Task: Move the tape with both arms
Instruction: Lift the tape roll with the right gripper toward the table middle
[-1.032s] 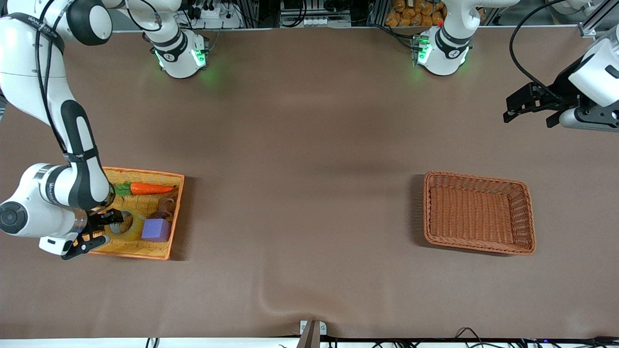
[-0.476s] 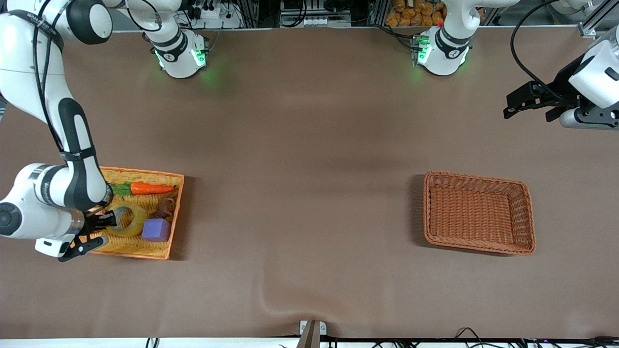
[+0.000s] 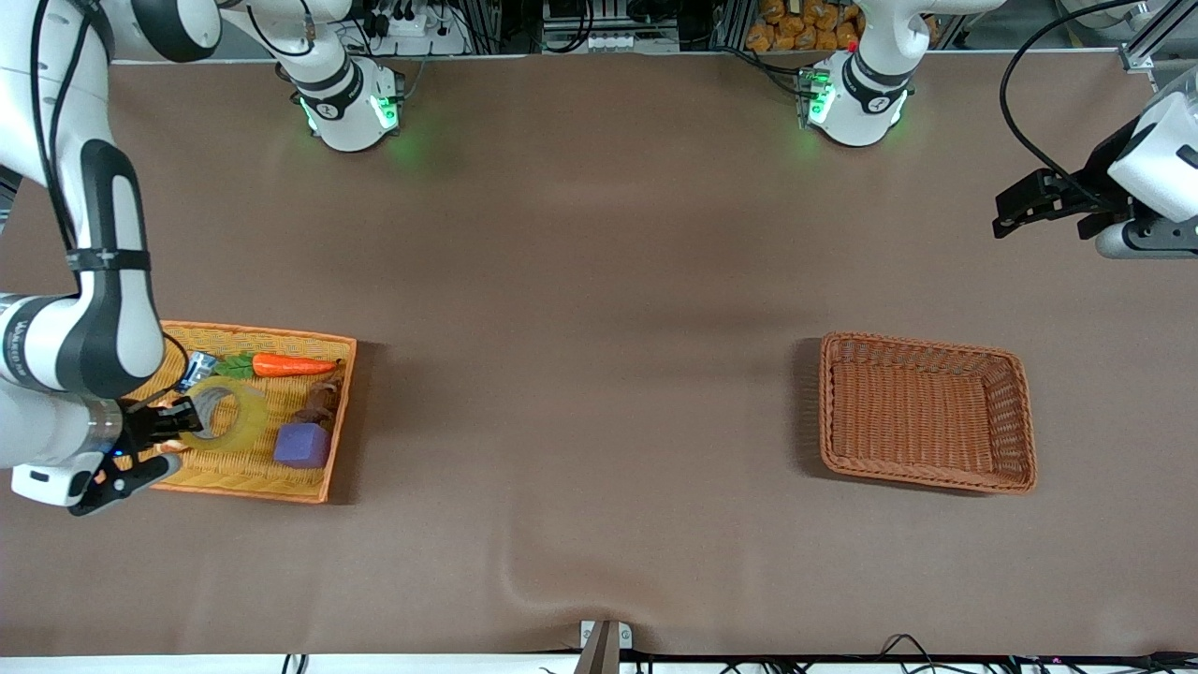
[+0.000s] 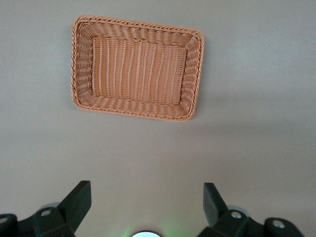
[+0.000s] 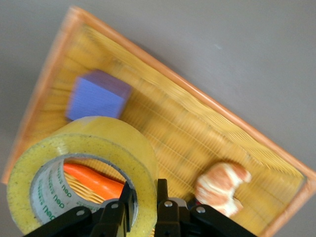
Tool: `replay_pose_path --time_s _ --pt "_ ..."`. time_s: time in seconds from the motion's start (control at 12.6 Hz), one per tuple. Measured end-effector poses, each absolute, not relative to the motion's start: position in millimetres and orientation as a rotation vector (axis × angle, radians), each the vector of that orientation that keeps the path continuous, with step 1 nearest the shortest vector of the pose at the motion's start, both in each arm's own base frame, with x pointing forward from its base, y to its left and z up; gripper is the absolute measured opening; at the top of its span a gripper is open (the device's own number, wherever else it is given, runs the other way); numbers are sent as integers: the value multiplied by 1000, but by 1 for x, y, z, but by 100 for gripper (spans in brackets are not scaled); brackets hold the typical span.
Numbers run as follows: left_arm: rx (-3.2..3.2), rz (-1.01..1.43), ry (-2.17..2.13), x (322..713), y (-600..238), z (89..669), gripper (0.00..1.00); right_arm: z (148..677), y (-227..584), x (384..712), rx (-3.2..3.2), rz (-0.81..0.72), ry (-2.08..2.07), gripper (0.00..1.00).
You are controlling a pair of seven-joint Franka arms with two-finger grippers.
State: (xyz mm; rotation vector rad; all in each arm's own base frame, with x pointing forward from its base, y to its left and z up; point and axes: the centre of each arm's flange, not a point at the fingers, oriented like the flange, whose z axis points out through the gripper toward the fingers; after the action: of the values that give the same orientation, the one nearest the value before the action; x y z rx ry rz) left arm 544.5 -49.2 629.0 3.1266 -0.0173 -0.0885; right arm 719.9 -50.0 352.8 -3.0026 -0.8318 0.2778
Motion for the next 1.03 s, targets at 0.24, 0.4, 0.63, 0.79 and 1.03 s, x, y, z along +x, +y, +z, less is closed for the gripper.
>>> replay_pose_path --time_s 0.24,0.4,0.63,0.79,1.03 --pt "3167 -85 -35 552 -52 620 100 354 53 719 -2941 258 -828 22" --pt "3168 -93 -44 554 -55 616 100 355 114 712 -2897 251 -703 22" --pt "3170 -101 -30 556 -50 612 100 356 224 686 -2931 305 -475 22" --pt "3170 -103 -27 557 -49 612 100 356 291 660 -2976 339 -343 22" --pt "3170 -107 -34 557 -51 610 100 359 331 641 -3009 361 -216 22"
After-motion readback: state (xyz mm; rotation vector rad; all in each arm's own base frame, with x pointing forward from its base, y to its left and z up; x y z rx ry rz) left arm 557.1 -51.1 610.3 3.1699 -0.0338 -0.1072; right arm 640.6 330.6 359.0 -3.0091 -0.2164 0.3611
